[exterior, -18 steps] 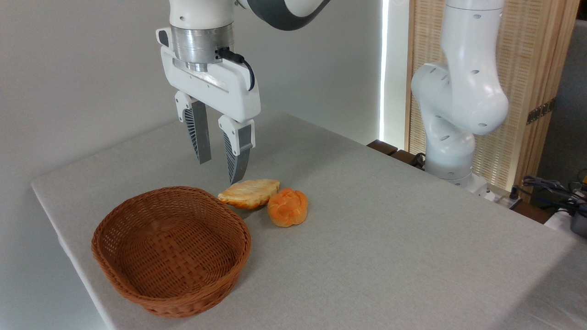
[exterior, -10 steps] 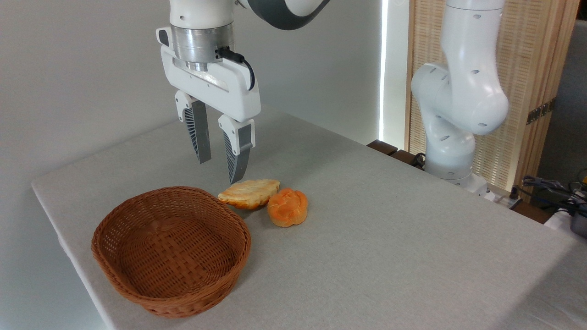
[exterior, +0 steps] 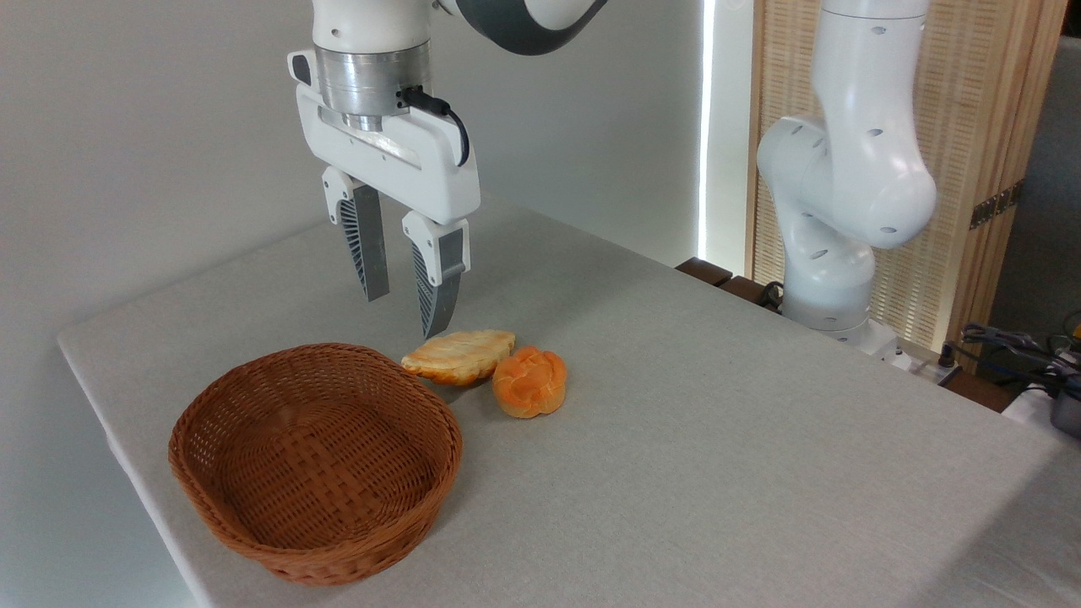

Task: Put bread into the basket

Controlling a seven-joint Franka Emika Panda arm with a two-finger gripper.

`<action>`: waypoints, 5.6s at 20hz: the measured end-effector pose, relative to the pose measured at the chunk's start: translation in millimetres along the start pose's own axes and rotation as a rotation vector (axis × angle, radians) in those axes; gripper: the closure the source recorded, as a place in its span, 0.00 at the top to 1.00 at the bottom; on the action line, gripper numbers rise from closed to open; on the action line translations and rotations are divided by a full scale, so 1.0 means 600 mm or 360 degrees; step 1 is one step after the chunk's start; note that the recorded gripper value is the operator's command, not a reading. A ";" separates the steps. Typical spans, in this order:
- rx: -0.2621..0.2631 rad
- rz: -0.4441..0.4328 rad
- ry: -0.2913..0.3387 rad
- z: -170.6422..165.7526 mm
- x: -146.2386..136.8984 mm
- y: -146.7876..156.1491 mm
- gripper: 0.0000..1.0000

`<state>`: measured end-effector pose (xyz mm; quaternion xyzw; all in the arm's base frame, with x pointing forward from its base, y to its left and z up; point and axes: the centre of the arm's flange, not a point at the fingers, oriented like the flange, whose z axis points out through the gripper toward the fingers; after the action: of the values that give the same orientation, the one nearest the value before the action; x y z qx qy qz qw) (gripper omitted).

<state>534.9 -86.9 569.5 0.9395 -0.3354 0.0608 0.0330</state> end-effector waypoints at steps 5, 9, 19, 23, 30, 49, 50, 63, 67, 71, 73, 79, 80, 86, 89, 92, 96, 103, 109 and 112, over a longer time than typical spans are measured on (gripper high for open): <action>-0.0002 0.0001 -0.0003 0.000 0.000 0.001 1.00; -0.0003 0.0005 -0.0005 0.001 0.001 0.003 1.00; -0.0005 0.0005 -0.0009 0.002 0.001 0.003 1.00; -0.0011 0.0004 -0.0022 0.009 0.002 0.002 1.00; -0.0034 0.0006 -0.0079 0.042 0.009 -0.001 1.00; -0.0266 0.0365 -0.0322 0.190 -0.117 0.061 1.00; -0.0266 0.0369 -0.0322 0.201 -0.121 0.064 1.00; -0.0256 0.0441 -0.0314 0.236 -0.119 0.088 1.00; -0.0245 0.0491 -0.0323 0.236 -0.120 0.086 1.00; -0.0242 0.0496 -0.0328 0.238 -0.121 0.086 1.00; -0.0243 0.0497 -0.0331 0.239 -0.121 0.086 1.00; -0.0246 0.0497 -0.0341 0.243 -0.121 0.085 1.00; -0.0247 0.0497 -0.0343 0.245 -0.121 0.085 1.00; -0.0249 0.0501 -0.0349 0.248 -0.121 0.085 0.54; -0.0256 0.0559 -0.0345 0.248 -0.121 0.085 0.37; -0.0259 0.0585 -0.0344 0.248 -0.121 0.085 0.37; -0.0259 0.0591 -0.0344 0.248 -0.121 0.085 0.37; -0.0259 0.0592 -0.0344 0.248 -0.121 0.085 0.37; -0.0267 0.0594 -0.0349 0.232 -0.117 0.082 0.37; -0.0270 0.0591 -0.0348 0.209 -0.111 0.078 0.38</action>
<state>465.7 -93.9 437.4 0.8566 -0.5079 -0.0647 0.0637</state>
